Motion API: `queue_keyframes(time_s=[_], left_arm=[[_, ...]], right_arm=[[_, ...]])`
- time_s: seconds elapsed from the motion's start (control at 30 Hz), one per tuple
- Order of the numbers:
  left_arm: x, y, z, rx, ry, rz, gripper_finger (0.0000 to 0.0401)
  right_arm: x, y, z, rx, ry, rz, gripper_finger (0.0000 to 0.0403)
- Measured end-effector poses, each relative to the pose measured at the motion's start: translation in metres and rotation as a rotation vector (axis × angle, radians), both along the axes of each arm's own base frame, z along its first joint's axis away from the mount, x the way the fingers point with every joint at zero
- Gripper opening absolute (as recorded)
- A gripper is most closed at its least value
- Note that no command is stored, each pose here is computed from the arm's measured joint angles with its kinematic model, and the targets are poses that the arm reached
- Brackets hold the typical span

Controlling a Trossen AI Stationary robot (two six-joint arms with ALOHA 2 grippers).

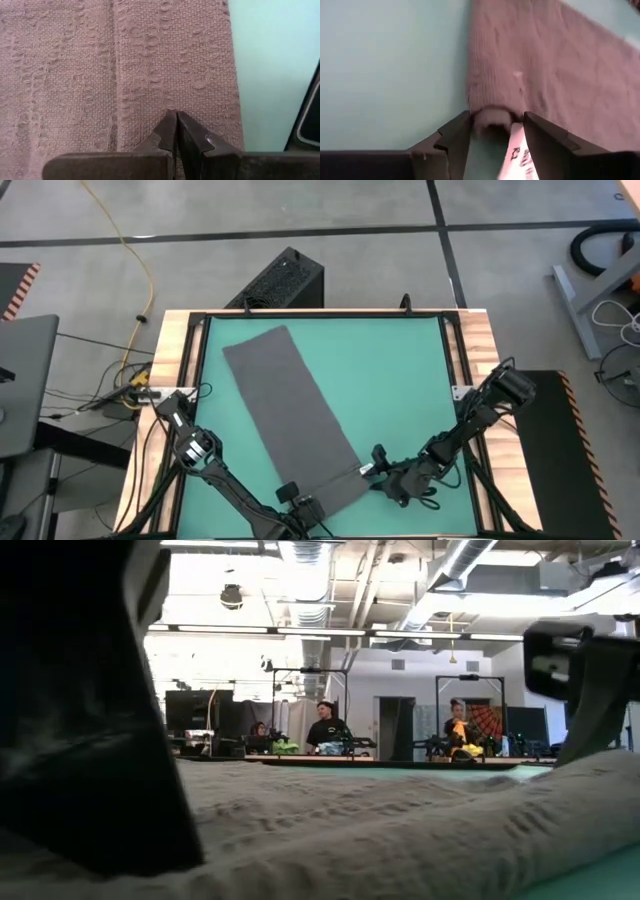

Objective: Roll towel into tight, uniform cylinder
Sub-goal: Roll the gray towel

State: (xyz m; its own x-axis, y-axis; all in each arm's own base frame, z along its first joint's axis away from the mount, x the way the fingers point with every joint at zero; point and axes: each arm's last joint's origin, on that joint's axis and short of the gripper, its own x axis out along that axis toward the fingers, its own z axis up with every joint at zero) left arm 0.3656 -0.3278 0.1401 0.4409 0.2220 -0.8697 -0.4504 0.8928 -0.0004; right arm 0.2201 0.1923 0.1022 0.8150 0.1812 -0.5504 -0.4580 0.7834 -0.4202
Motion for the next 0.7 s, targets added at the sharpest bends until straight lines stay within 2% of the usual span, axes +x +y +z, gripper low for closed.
queue_keyframes(time_s=[0.13, 0.27, 0.37, 0.5, 0.7], left_arm=[[0.000, 0.000, 0.002, 0.007, -0.008, 0.001, 0.0000], [-0.003, 0.003, 0.008, 0.040, -0.016, 0.007, 0.0002], [-0.006, 0.008, 0.029, 0.073, -0.056, 0.017, 0.0011], [-0.015, 0.009, 0.059, 0.131, -0.161, 0.013, 0.0032], [-0.030, 0.000, 0.081, 0.214, -0.326, 0.034, 0.0078]], right_arm=[[0.006, -0.004, -0.007, 0.076, 0.039, -0.029, 0.0168], [0.007, -0.006, -0.010, 0.122, 0.072, -0.046, 0.0080], [0.007, -0.005, -0.009, 0.150, 0.084, -0.047, 0.0020], [0.010, -0.009, -0.003, 0.287, 0.121, -0.115, 0.0023], [0.021, -0.026, 0.019, 0.603, 0.245, -0.121, 0.0012]])
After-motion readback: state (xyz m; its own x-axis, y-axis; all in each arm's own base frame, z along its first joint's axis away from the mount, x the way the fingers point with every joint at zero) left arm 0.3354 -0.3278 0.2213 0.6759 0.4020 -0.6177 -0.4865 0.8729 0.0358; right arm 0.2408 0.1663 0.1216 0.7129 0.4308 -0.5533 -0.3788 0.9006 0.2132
